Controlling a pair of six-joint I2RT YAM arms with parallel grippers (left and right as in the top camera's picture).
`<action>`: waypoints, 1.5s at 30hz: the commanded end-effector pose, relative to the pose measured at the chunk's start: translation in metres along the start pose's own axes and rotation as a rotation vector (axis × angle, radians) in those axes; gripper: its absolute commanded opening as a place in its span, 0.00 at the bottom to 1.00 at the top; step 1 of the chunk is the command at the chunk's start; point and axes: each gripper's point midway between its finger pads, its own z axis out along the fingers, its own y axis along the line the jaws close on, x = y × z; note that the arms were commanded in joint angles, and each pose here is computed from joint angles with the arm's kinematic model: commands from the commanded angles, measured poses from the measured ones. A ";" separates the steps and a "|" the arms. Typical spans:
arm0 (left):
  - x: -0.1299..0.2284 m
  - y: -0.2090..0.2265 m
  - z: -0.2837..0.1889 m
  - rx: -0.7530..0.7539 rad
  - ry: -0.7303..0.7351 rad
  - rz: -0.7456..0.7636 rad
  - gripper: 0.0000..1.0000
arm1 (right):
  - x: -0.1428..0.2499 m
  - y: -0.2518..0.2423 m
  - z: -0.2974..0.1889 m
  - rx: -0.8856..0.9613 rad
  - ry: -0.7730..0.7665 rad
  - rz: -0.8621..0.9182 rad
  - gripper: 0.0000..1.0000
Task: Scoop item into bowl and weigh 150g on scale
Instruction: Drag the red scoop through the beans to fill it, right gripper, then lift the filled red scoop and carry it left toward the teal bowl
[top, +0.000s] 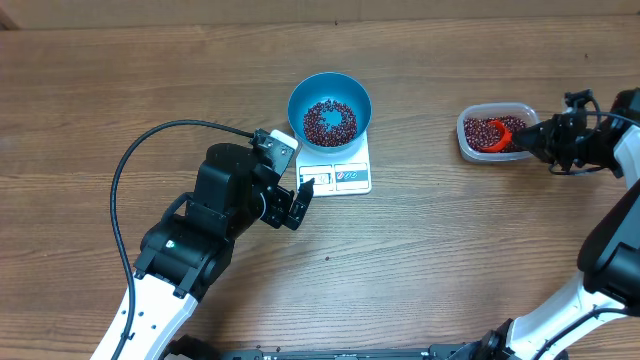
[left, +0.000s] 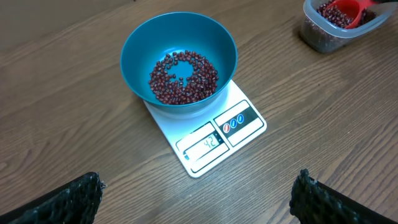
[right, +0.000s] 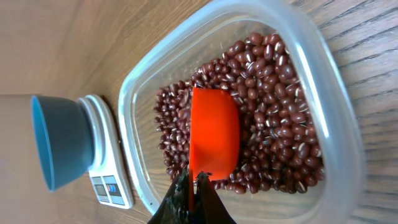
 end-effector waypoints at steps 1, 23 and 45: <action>-0.008 0.000 -0.002 0.004 -0.017 -0.010 1.00 | 0.002 -0.004 -0.003 -0.058 -0.006 0.033 0.04; -0.008 0.000 -0.002 0.004 -0.017 -0.010 0.99 | -0.002 0.032 -0.021 -0.324 -0.046 -0.008 0.04; -0.008 0.000 -0.002 0.004 -0.016 -0.010 1.00 | 0.005 0.111 -0.035 -0.727 -0.009 0.005 0.04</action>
